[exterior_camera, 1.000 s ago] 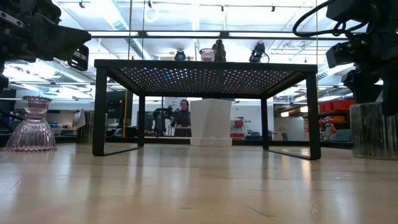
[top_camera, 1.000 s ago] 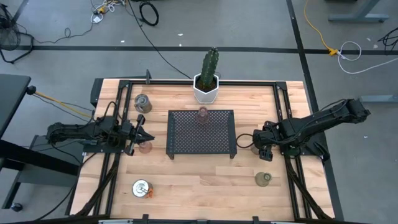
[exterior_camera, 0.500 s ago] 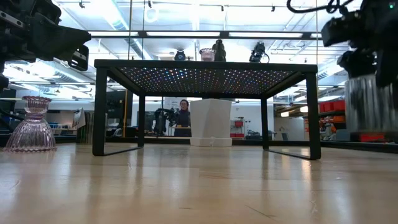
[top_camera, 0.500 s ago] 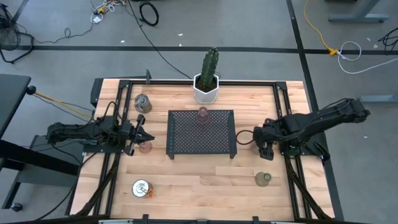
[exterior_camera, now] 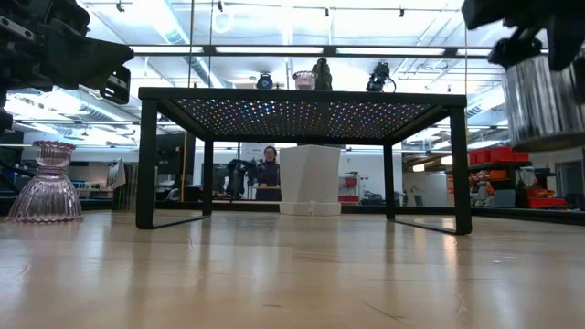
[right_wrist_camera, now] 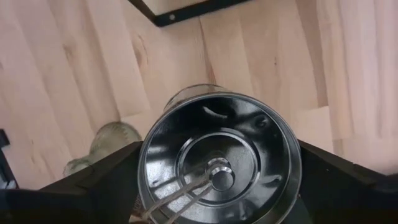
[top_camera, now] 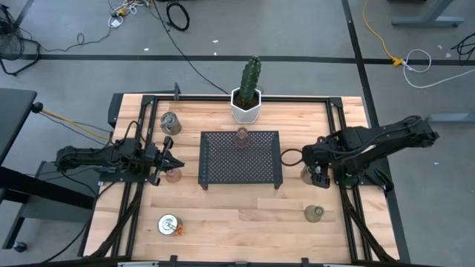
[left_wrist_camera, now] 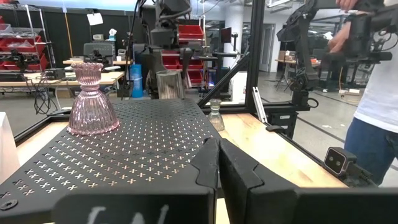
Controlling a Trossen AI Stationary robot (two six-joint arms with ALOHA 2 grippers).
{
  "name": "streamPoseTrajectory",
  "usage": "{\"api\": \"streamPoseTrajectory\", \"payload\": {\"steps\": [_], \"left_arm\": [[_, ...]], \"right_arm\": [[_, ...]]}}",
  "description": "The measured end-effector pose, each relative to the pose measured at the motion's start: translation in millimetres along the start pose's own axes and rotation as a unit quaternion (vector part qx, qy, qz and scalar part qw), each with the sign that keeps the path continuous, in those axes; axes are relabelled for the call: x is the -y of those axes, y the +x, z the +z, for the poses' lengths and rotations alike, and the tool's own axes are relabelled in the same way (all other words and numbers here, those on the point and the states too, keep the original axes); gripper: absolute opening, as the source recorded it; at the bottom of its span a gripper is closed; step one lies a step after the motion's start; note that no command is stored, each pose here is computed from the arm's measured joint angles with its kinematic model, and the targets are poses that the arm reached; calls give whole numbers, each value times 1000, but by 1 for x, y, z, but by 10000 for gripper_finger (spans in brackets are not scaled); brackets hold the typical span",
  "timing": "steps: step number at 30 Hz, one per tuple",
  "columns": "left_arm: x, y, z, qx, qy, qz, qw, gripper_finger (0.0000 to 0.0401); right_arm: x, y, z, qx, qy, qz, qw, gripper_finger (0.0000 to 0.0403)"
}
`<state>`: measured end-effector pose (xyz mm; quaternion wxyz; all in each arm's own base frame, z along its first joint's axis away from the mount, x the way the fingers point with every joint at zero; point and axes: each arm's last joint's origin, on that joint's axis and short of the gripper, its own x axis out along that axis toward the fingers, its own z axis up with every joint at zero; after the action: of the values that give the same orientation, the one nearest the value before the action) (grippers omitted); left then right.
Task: Pick & Place candle stick holders
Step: Put the middle right silver scented candle on the shelf
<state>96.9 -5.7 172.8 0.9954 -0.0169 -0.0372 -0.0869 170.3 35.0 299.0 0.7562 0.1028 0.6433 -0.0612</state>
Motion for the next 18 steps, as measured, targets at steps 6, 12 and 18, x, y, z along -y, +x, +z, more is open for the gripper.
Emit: {"api": "streamPoseTrajectory", "payload": {"steps": [6, 12, 18], "left_arm": [[0, 0, 0, 0, 0, 0, 1000, 18], [0, 0, 0, 0, 0, 0, 1000, 18], [0, 0, 0, 0, 0, 0, 1000, 18]], "right_arm": [[-6, -19, 13, -8, -34, -5, 999, 363], [-12, -33, 34, -16, -76, -20, 997, 363], [-19, -40, 58, -9, -114, -18, 993, 363]]}}
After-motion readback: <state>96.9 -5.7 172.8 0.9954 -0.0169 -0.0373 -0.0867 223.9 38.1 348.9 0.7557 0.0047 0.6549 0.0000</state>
